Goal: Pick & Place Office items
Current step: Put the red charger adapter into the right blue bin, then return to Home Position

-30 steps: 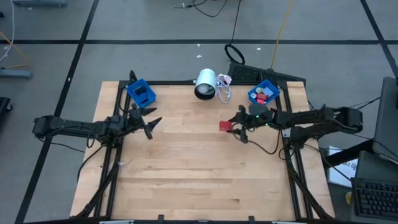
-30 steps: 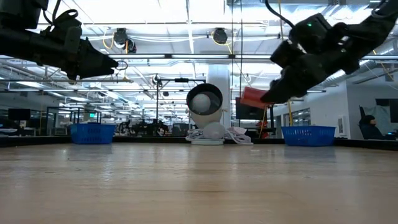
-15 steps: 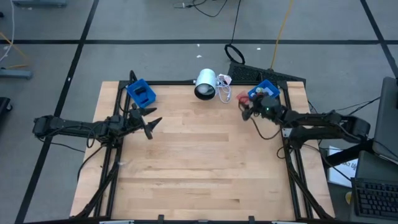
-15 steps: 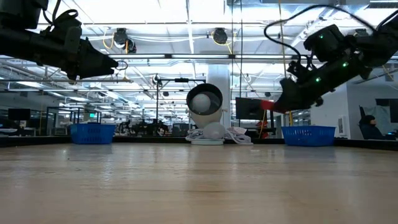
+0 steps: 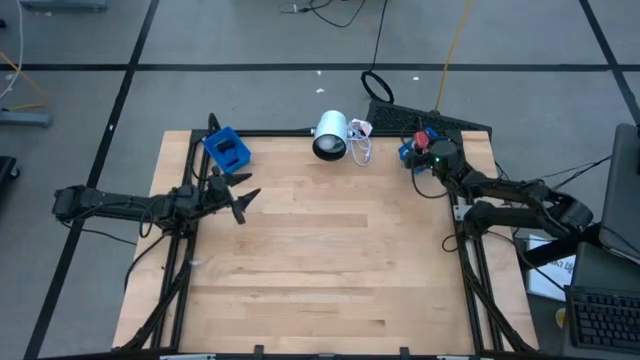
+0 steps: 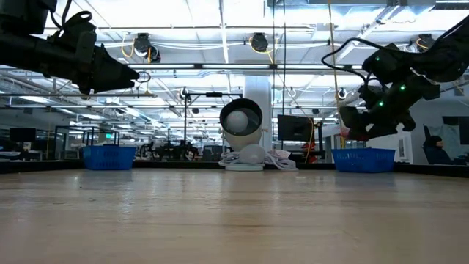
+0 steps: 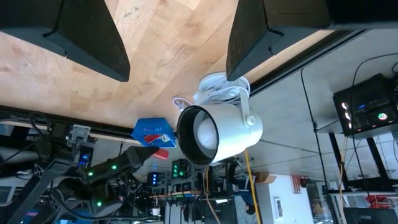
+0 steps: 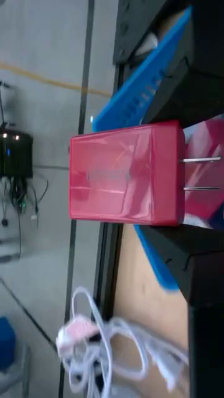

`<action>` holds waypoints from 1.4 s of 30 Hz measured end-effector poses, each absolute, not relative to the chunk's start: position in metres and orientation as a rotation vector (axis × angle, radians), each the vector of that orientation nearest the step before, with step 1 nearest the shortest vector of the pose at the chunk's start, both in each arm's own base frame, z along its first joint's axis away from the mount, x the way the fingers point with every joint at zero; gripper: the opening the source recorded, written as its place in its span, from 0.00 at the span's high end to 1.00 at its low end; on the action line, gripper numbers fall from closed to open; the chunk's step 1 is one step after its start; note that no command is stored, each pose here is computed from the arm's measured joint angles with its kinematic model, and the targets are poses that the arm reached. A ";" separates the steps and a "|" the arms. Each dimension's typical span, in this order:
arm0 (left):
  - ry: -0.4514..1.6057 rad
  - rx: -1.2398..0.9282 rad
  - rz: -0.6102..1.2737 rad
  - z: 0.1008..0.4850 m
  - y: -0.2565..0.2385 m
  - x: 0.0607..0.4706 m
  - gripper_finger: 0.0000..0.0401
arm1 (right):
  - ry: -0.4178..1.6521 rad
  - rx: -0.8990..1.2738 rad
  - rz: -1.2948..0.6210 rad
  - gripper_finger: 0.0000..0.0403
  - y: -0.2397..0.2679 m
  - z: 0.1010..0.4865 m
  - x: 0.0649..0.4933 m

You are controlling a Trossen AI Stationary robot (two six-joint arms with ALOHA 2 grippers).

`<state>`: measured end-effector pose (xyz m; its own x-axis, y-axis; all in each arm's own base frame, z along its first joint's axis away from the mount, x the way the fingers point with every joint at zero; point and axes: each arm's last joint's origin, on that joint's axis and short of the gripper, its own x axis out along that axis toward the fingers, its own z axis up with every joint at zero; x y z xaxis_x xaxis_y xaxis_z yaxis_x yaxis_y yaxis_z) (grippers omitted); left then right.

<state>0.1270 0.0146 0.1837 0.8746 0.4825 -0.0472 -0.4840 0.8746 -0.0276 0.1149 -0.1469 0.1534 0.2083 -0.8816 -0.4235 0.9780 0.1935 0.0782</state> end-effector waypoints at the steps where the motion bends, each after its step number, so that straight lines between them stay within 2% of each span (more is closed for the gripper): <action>1: 0.039 -0.039 0.505 0.184 0.015 0.127 0.32 | 0.319 0.369 -1.348 0.48 -0.148 0.153 0.113; 22: 0.040 -0.039 0.504 0.184 0.015 0.127 0.32 | 0.403 0.390 -1.361 0.44 -0.148 0.145 0.109; 34: 0.039 -0.039 0.505 0.184 0.015 0.127 0.32 | 0.395 0.426 -1.359 0.32 -0.147 0.144 0.108; 42: 0.040 -0.039 0.504 0.184 0.015 0.127 0.32 | 0.332 0.458 -1.220 0.28 -0.148 0.149 0.114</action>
<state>0.1270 0.0146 0.1837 0.8748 0.4822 -0.0474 -0.4837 0.8748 -0.0274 0.1142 -0.1481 0.1488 0.3136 -0.8189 -0.4807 0.9495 0.2709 0.1580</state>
